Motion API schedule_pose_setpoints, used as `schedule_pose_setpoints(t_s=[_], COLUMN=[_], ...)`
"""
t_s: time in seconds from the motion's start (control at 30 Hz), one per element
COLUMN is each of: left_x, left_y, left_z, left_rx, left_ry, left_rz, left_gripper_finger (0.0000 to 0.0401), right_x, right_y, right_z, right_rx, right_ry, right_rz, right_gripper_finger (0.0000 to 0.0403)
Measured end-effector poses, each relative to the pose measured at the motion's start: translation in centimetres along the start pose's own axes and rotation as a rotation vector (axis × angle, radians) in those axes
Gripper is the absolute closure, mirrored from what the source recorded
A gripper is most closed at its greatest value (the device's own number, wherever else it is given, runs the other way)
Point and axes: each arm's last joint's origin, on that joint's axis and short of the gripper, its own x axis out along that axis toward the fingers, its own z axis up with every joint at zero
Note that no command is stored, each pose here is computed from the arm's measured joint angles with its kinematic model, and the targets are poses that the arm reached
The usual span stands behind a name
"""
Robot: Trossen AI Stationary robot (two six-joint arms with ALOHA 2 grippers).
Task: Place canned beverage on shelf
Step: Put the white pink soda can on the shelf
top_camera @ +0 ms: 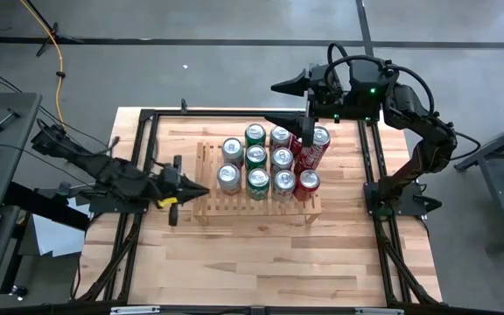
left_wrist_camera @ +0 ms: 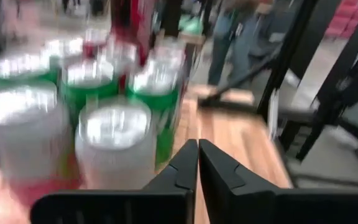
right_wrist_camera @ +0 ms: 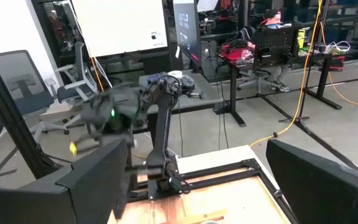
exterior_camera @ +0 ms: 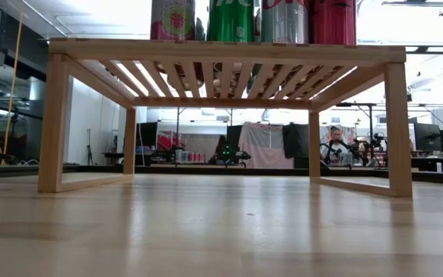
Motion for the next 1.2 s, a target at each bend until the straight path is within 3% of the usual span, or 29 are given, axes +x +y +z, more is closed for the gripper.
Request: schedule_pose_setpoints(t_s=[0.37, 0.5, 0.87, 1.2], left_x=[2.5, 3.1, 5.1, 6.7], left_y=[1.4, 2.6, 3.8, 4.4], left_z=[-5.1, -5.3, -6.0, -6.2], left_rx=[0.019, 0.058, 0.076, 0.084], left_ry=[0.123, 0.135, 0.226, 0.207], left_rz=[-0.001, 0.035, -0.11, -0.102], left_gripper_finger=[0.0401, 0.0401, 0.0401, 0.0401], right_x=[0.0, 0.0, 0.0, 0.0], right_y=[0.0, 0.0, 0.0, 0.0], right_z=[-0.1, -0.1, -0.1, -0.1], right_rx=[0.002, 0.003, 0.022, 0.022], right_ry=[0.01, 0.009, 0.009, 0.009], right_rz=[-0.001, -0.001, -0.001, -0.001], right_gripper_finger=[0.0032, 0.0032, 0.0032, 0.0032])
